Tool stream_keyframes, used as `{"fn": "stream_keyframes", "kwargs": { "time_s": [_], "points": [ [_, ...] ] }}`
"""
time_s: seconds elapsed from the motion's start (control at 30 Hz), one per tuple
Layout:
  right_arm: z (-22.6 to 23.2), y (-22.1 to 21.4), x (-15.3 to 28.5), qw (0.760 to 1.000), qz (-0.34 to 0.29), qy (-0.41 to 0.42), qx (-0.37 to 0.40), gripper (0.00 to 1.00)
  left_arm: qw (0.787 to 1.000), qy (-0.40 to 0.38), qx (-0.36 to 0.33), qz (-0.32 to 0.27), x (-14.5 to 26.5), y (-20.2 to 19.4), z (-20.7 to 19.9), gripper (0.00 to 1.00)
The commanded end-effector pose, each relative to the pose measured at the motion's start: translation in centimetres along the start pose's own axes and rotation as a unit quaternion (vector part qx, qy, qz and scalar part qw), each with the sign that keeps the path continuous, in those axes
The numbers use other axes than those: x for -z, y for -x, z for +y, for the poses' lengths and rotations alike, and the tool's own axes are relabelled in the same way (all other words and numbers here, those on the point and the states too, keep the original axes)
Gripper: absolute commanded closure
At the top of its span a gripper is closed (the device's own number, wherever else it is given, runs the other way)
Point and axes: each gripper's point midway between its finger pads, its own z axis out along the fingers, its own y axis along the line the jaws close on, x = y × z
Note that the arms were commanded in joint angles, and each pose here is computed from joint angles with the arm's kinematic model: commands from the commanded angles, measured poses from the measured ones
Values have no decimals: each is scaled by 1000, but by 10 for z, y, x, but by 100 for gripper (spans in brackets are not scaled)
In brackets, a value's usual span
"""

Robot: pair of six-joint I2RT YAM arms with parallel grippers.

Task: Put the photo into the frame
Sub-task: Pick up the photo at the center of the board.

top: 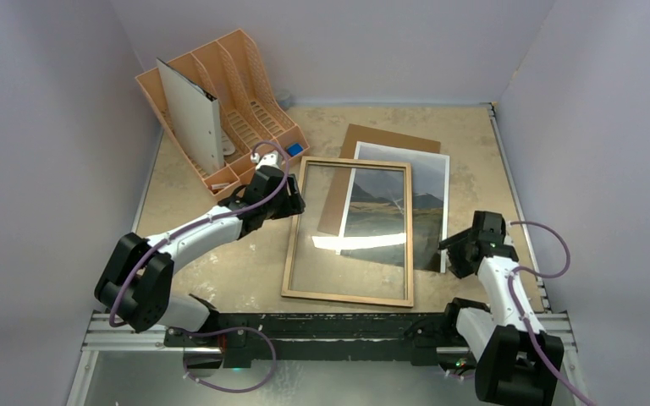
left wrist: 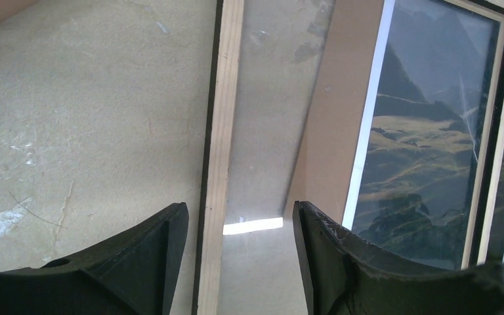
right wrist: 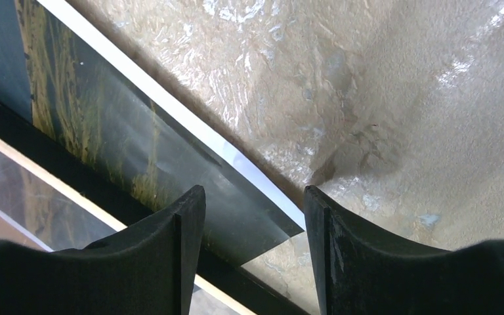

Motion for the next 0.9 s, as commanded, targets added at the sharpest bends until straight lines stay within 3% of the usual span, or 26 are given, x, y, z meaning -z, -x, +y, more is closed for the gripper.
{"fn": "stream_keyframes", "kwargs": {
  "time_s": [0.0, 0.23, 0.4, 0.67, 0.87],
  "points": [
    [-2, 10, 1, 1000, -13, -25, -12, 40, 1000, 11, 9, -22, 0, 12, -1, 37],
    [0, -23, -15, 998, 67, 1, -1, 40, 999, 27, 10, -29, -1, 15, 4, 37],
    [23, -30, -12, 993, 97, 66, 25, 42, 998, 44, 12, -34, -2, 21, 6, 37],
    [83, -29, 11, 963, 93, 247, 54, 41, 998, 54, 10, -32, -4, 21, 10, 37],
    [85, -26, -4, 960, 82, 254, 82, 48, 998, 63, 7, -30, -4, 18, 15, 37]
  ]
}}
